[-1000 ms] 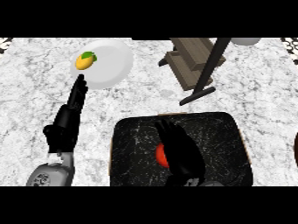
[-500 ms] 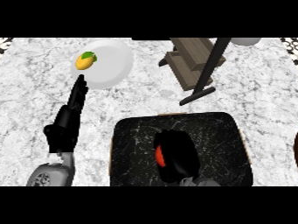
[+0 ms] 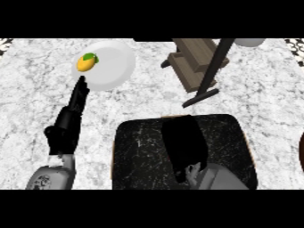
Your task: Pick the tomato from the tray and place it in the tiered basket
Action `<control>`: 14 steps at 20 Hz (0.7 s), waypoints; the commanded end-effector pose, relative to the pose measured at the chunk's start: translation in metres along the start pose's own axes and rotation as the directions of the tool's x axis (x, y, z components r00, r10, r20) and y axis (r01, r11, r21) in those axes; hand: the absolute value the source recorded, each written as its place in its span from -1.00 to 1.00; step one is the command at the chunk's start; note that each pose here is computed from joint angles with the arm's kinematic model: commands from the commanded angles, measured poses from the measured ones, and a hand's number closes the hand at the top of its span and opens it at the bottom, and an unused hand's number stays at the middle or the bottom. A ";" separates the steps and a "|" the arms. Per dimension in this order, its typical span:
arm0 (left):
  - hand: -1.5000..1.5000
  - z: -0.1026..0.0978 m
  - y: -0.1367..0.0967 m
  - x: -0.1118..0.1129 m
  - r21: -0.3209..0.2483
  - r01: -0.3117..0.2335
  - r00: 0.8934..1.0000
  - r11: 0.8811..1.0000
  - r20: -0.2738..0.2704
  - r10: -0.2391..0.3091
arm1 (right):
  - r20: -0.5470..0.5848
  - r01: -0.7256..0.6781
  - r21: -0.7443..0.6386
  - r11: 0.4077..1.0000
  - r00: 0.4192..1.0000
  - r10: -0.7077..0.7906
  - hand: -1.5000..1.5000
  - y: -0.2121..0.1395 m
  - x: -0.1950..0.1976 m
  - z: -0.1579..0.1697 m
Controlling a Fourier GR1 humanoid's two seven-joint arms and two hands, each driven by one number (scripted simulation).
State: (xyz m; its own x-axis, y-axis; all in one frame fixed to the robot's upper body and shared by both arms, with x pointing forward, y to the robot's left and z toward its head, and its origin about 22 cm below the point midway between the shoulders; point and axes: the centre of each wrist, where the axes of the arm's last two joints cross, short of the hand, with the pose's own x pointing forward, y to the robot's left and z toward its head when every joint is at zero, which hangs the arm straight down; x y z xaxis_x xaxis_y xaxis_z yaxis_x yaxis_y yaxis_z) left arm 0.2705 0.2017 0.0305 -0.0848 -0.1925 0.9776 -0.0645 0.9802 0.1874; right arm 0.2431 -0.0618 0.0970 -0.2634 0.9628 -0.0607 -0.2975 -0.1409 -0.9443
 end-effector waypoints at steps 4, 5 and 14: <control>0.00 -0.008 0.010 -0.013 0.003 0.001 1.000 1.000 0.011 -0.001 | -0.070 -0.110 -0.077 0.991 0.992 0.105 1.00 -0.094 0.001 0.039; 0.00 -0.013 -0.003 0.001 -0.006 0.000 1.000 1.000 0.001 0.000 | -0.072 -0.087 -0.089 0.992 0.994 0.080 1.00 -0.108 -0.005 0.026; 0.00 -0.004 0.001 -0.002 0.002 -0.007 1.000 1.000 -0.019 0.007 | -0.117 0.012 -0.377 0.926 0.991 -0.060 1.00 -0.224 -0.038 0.085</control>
State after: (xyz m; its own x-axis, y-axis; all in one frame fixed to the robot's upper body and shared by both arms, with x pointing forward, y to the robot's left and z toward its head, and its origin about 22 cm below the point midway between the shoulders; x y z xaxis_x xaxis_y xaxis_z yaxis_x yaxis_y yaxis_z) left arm 0.2760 0.2045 0.0321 -0.0758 -0.1879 0.9793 -0.0612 0.9811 0.1835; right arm 0.2488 -0.0830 0.2898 -0.2165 0.9755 -0.0397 0.0024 -0.0401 -0.9992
